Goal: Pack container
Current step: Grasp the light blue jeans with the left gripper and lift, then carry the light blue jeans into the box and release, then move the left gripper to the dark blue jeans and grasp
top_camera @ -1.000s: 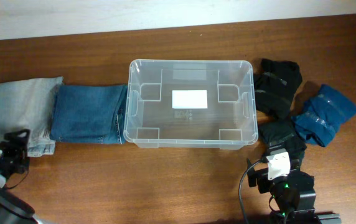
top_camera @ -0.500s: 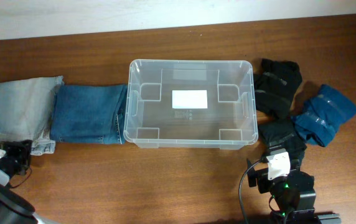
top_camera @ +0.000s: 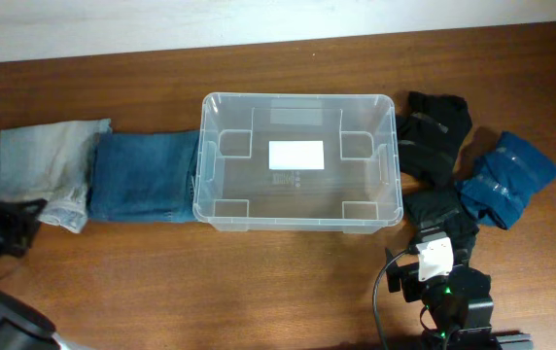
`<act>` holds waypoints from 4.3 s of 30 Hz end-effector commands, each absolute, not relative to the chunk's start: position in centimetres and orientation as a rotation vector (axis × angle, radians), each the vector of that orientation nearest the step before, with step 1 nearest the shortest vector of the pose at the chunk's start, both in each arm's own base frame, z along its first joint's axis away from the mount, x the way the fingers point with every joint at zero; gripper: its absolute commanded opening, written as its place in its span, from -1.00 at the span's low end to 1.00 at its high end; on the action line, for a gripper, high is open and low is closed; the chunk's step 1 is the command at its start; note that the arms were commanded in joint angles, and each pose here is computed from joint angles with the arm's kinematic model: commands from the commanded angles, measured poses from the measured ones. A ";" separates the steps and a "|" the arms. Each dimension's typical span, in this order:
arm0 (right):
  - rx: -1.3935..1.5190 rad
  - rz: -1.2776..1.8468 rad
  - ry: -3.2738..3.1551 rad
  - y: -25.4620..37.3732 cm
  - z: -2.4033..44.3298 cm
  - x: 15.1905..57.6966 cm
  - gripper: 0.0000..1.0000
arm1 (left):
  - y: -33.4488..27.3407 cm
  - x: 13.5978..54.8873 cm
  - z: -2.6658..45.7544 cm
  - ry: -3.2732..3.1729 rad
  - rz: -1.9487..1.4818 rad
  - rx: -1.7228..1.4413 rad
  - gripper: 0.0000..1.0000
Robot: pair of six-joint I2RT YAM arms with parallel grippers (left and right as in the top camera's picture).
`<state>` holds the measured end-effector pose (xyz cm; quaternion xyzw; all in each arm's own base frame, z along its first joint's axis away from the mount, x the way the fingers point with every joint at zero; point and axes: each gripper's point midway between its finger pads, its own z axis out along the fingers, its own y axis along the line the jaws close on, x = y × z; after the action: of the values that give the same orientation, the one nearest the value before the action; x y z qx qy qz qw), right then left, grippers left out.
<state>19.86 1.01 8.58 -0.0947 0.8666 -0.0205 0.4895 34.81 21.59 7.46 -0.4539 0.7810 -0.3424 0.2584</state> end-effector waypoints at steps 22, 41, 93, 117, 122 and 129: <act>-0.217 -0.046 2.104 0.9 8.5 19.9 0.97 | -3.5 33.0 52.4 1.844 -0.976 0.248 -1.00; -0.217 -0.046 2.104 0.9 8.5 19.9 0.97 | -26.5 32.1 41.7 2.047 -1.418 0.917 -0.99; -0.217 -0.046 2.104 0.9 8.5 19.9 0.97 | -36.9 36.2 24.5 2.401 -1.248 1.058 -0.99; -0.217 -0.046 2.104 0.9 8.5 19.9 0.97 | -5.5 44.2 26.6 2.760 -0.620 0.087 0.98; -0.217 -0.046 2.104 0.9 8.5 19.9 0.97 | 3.9 44.3 26.5 2.724 -0.572 -0.241 0.99; -0.217 -0.046 2.104 0.9 8.5 19.9 0.97 | 15.4 40.9 23.6 2.736 -0.459 -0.634 0.99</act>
<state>19.86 1.01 8.58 -0.0949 0.8666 -0.0206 0.4895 43.14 12.00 24.28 -0.1724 0.9536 -0.1853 0.1631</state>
